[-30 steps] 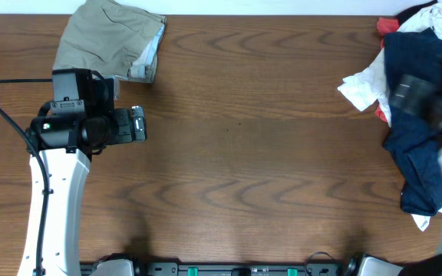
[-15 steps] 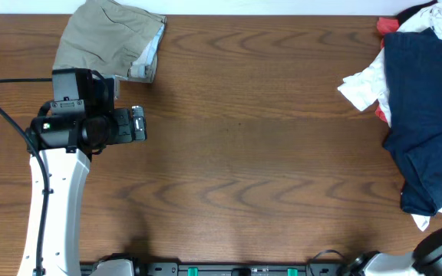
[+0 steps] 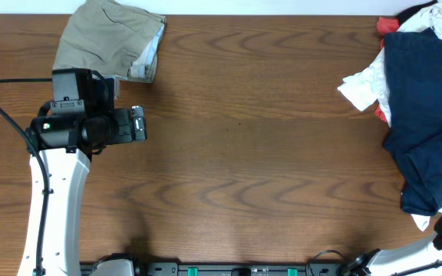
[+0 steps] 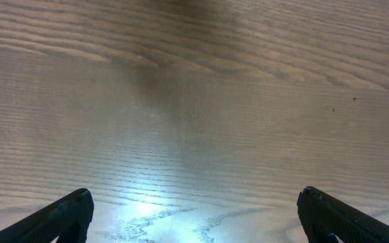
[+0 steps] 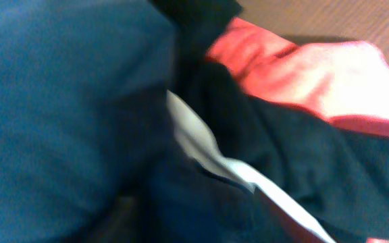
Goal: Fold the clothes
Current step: 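Reach the right gripper to the clothes pile and grasp the navy shorts, then drag the navy shorts with the right gripper to the table center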
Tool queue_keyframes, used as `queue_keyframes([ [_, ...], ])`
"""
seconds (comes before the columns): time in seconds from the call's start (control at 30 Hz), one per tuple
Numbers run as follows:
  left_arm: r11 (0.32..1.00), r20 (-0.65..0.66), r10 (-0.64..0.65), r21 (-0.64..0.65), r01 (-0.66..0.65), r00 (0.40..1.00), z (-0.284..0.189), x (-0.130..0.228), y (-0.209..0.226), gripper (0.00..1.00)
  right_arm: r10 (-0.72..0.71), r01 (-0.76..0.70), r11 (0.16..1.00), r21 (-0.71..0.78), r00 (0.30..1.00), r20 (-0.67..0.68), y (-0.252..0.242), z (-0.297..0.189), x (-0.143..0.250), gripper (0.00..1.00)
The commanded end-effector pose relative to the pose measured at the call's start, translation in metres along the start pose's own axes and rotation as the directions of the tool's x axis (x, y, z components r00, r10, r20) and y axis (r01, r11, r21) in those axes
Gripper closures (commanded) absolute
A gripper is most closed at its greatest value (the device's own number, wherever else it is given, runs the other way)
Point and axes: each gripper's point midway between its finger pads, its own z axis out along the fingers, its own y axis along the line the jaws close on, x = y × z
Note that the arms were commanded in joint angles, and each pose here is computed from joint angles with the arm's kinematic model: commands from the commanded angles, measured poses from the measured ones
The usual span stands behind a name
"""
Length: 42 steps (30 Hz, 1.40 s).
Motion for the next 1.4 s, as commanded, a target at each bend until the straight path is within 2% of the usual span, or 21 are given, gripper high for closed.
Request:
queue_keyframes([
  [0.0,1.0,0.017,0.001,0.013,-0.001,1.0,-0.004,-0.006,-0.002,0.02,-0.01,0.014,0.991,-0.136,0.999,0.03,0.024,-0.005,-0.012,0.76],
  [0.1,1.0,0.018,0.001,0.013,-0.001,1.0,-0.004,-0.006,-0.002,0.02,-0.022,0.03,0.974,-0.224,0.999,0.041,0.043,-0.011,-0.017,0.92],
  [0.17,1.0,0.02,0.001,0.013,-0.002,1.0,-0.004,-0.007,-0.002,0.02,-0.035,0.047,0.96,-0.275,0.998,0.051,0.058,-0.018,-0.02,0.99],
  [0.37,1.0,0.029,0.003,0.013,-0.004,1.0,-0.004,-0.009,-0.002,0.02,-0.112,0.151,0.882,-0.446,0.987,0.113,0.125,-0.062,-0.025,0.99],
  [0.57,0.996,0.076,-0.087,0.022,0.085,0.993,-0.005,-0.021,-0.003,0.02,-0.246,0.312,0.72,-0.62,0.95,0.193,0.233,-0.136,0.002,0.99],
  [0.7,0.995,0.105,-0.093,0.026,0.091,0.99,-0.006,-0.028,-0.003,0.02,-0.361,0.402,0.574,-0.714,0.906,0.221,0.307,-0.176,0.051,0.99],
  [0.83,0.996,0.112,-0.093,0.006,0.093,0.989,-0.006,-0.029,0.001,0.02,-0.504,0.413,0.409,-0.814,0.846,0.176,0.374,-0.208,0.136,0.99],
  [1.07,0.987,0.126,-0.137,-0.063,0.146,0.983,-0.009,-0.03,0.026,0.02,-0.74,0.417,0.071,-0.906,0.631,0.233,0.433,-0.29,0.299,0.98],
  [1.1,0.984,0.126,-0.151,-0.07,0.161,0.98,-0.009,-0.029,0.032,0.02,-0.762,0.417,0.011,-0.909,0.592,0.263,0.435,-0.304,0.32,0.95],
  [1.2,0.975,0.126,-0.193,-0.091,0.205,0.973,-0.012,-0.026,0.048,0.02,-0.802,0.433,-0.12,-0.893,0.488,0.344,0.433,-0.332,0.366,0.65],
  [1.3,0.962,0.128,-0.234,-0.112,0.249,0.964,-0.015,-0.023,0.064,0.02,-0.819,0.517,-0.06,-0.854,0.464,0.339,0.427,-0.324,0.366,0.38],
  [1.37,0.956,0.129,-0.252,-0.121,0.267,0.959,-0.016,-0.021,0.07,0.02,-0.812,0.568,0.011,-0.823,0.486,0.324,0.425,-0.312,0.346,0.3],
])
